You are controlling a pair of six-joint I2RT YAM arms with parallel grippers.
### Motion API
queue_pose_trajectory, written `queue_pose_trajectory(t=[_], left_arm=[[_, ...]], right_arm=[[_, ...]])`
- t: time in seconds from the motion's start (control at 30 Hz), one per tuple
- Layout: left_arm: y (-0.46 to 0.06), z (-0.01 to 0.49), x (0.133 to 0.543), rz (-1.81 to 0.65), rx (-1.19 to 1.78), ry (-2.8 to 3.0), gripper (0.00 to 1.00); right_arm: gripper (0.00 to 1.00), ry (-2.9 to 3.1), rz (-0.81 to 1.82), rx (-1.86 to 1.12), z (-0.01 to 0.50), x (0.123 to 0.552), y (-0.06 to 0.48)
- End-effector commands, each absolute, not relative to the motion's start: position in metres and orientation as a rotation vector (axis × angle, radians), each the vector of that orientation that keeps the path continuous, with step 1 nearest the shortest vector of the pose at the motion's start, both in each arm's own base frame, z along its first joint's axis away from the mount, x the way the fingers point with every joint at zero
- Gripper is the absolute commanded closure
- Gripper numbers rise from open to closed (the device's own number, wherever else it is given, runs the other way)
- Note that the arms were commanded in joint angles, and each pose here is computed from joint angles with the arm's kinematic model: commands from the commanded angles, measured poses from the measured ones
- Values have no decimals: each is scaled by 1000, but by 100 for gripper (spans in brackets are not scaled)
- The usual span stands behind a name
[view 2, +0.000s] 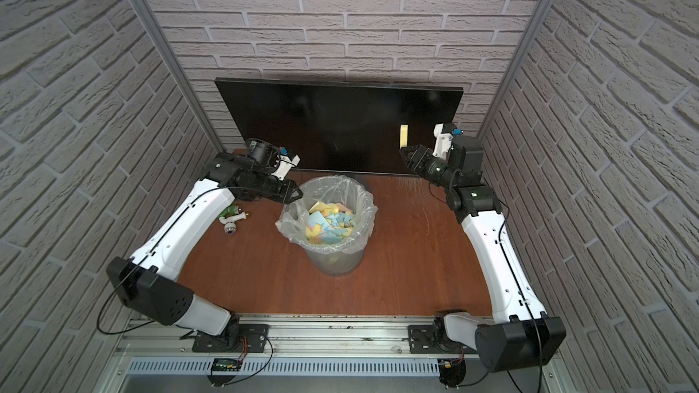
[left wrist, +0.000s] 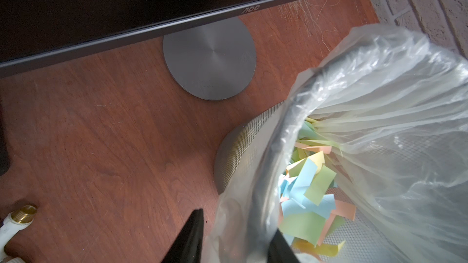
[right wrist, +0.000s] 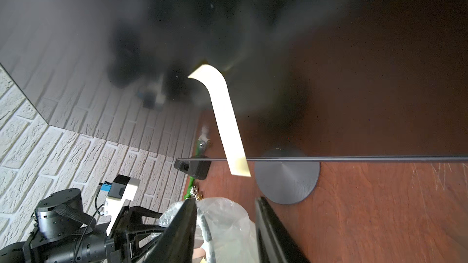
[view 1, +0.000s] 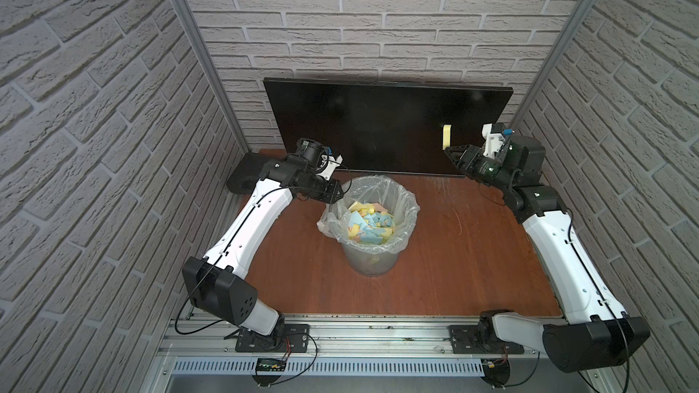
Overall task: Remove the sticky note from the monitor
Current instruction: Tear off the sticky note from the monitor.
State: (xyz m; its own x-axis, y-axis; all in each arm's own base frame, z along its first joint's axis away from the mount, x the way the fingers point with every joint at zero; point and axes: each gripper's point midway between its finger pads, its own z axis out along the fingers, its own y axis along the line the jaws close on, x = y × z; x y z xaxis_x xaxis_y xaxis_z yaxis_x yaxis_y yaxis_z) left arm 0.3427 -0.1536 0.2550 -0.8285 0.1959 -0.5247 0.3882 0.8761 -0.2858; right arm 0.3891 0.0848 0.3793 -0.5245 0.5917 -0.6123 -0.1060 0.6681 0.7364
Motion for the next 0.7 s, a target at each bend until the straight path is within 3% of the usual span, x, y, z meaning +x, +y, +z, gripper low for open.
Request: queue_pose_trajectory(t=[0.0, 0.4, 0.67], left_arm=[[-148, 266, 347, -512, 412, 2521, 63], [-147, 267, 346, -513, 411, 2519, 63], [-147, 267, 346, -513, 412, 2518, 63]], right_arm=[[58, 1857, 953, 345, 404, 397, 85], [56, 1857, 968, 343, 402, 412, 88], [66, 1848, 982, 336, 405, 412, 89]])
